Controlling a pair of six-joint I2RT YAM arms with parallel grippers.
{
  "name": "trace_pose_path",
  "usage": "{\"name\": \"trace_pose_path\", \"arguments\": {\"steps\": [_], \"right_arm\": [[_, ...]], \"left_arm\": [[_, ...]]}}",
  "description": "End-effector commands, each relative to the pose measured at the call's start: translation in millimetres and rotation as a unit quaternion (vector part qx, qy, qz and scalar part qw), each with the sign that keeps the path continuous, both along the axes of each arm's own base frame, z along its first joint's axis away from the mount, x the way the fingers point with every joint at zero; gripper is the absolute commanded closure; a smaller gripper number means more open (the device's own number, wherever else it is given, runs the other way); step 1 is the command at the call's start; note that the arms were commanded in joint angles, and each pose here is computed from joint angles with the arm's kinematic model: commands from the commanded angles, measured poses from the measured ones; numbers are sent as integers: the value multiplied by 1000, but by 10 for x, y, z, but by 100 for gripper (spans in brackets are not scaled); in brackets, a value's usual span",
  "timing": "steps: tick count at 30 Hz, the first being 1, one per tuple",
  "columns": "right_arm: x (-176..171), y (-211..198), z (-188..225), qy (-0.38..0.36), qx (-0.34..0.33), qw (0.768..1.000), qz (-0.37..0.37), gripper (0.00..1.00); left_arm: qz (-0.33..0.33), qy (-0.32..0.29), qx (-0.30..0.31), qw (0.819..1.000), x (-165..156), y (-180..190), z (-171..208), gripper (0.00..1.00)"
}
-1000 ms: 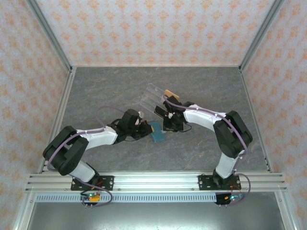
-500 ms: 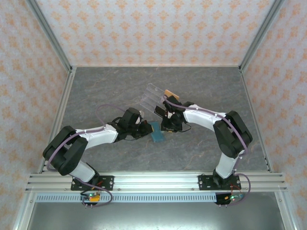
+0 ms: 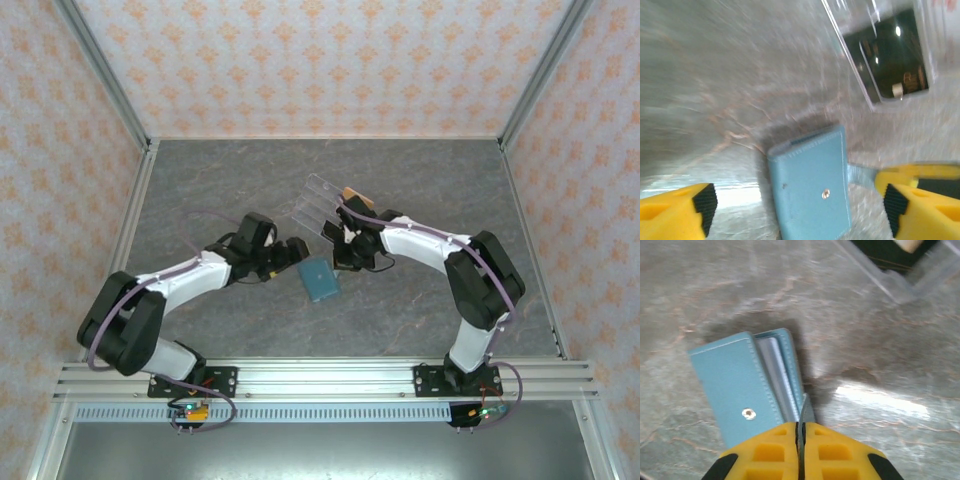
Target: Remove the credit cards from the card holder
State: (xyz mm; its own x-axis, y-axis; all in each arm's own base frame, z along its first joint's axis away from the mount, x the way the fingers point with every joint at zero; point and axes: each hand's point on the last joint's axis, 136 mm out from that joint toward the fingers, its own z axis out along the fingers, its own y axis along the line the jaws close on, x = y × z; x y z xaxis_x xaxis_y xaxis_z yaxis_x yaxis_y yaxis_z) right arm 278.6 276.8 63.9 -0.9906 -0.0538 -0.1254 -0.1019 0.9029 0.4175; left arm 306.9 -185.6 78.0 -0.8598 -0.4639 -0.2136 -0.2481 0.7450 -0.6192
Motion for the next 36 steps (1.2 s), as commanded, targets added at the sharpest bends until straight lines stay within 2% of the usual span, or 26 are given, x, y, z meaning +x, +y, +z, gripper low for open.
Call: {"name": "trace_pose_path", "arguments": {"steps": [1,5,10,20,26,28,34,36], "right_arm": [[85,324,498,-55,56,997,18,93],[83,596,722,-73,86,993,27,93],[74,870,887,-85,121,988,40,93],[87,1037,838,-81,129,988,28,94],[140,817,687,-83,67,994,-9,94],[136,683,612,-86,36,995,-19,94],[57,340,438,-87,-17,995,-40,94],[32,231,397,-92,-32,995,-33,94]], "left_arm": [[58,-13,61,996,57,463,155,2],[125,-12,102,987,60,924,264,0],[152,-14,113,982,18,1145,356,0],[147,-13,135,980,-120,1251,421,0],[108,-16,96,989,-139,1067,391,1],[89,-16,73,993,-136,960,362,5],[45,-27,8,999,-61,660,334,34],[26,-36,-5,999,-35,536,358,39]]}}
